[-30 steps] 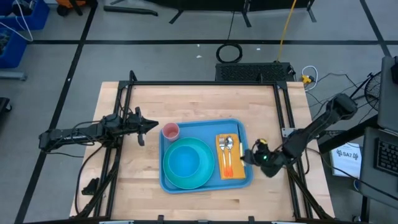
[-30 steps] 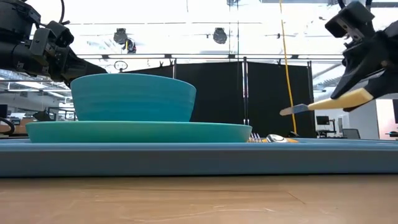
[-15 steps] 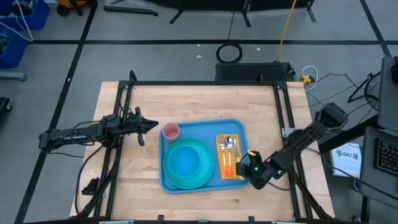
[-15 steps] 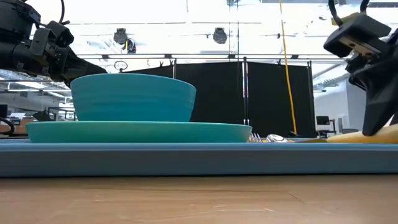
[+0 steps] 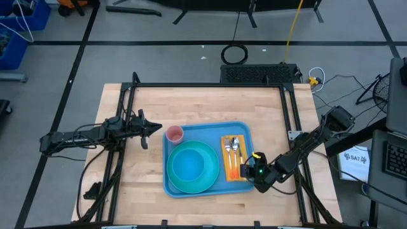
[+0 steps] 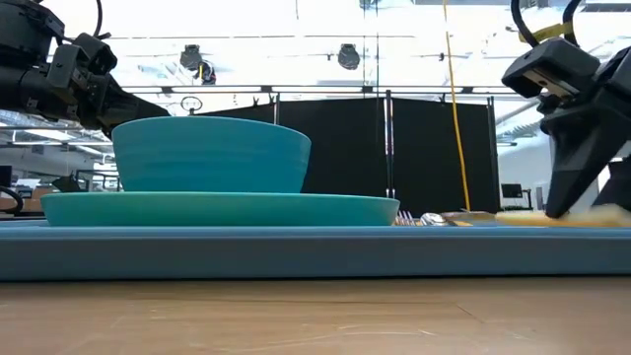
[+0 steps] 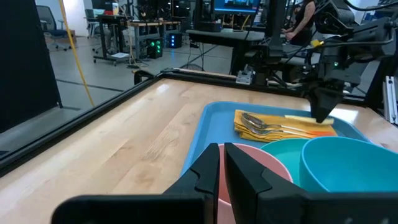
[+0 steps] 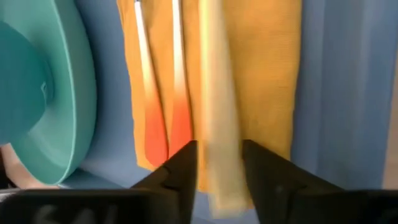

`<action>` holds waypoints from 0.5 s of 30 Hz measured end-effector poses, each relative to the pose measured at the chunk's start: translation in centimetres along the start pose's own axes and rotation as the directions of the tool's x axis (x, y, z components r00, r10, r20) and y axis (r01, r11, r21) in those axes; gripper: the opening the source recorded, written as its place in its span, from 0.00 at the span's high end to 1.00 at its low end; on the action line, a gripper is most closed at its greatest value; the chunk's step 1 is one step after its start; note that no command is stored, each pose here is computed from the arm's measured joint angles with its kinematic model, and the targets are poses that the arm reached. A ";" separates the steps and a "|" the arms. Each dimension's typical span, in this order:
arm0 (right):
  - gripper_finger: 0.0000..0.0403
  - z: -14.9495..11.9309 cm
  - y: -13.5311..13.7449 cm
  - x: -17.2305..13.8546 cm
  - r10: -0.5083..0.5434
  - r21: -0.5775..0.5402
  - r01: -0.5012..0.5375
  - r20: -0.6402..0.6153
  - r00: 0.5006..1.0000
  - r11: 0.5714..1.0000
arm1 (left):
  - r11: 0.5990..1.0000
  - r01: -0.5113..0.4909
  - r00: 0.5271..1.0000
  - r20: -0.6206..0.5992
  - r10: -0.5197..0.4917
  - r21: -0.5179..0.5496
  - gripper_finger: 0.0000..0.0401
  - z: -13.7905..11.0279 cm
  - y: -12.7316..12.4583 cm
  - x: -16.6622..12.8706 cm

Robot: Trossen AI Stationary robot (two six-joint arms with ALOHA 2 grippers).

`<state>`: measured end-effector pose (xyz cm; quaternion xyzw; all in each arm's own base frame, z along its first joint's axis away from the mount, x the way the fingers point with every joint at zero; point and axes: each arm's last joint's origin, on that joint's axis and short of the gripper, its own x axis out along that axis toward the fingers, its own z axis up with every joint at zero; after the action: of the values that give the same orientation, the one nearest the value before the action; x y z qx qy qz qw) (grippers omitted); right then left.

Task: Set up tray
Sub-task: Put the light yellow knife on the yellow napkin to the right of the orange spoon, then return to Home Position

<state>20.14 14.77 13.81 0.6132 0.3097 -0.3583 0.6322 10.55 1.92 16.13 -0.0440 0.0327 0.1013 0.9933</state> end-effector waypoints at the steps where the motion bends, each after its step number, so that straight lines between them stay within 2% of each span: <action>1: 0.70 0.0 0.0 0.0 0.001 -0.002 -0.001 -0.001 1.000 1.000 | 1.000 0.000 1.000 0.000 0.000 0.000 0.94 0.0 0.0 0.0; 4: 0.59 -0.1 0.1 0.0 0.011 -0.005 -0.011 -0.008 1.000 1.000 | 1.000 0.000 1.000 0.000 0.000 0.000 0.94 0.0 0.0 0.0; 7: 0.53 -0.1 0.1 0.0 0.013 -0.008 -0.013 -0.004 1.000 1.000 | 1.000 0.000 1.000 0.000 0.000 0.000 0.94 0.0 0.0 0.0; 12: 0.50 0.1 0.2 -0.4 0.019 -0.031 -0.019 -0.005 1.000 0.999 | 1.000 0.000 1.000 0.000 0.000 0.000 0.94 0.0 0.0 0.0; 15: 0.51 0.8 0.8 -1.7 0.067 -0.074 -0.066 0.013 0.998 0.995 | 1.000 0.000 1.000 0.000 0.000 0.000 0.94 0.0 0.0 0.0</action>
<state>19.83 14.05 15.73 0.5969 0.2974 -0.3303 0.6680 10.55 1.92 16.13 -0.0439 0.0325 0.1013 0.9934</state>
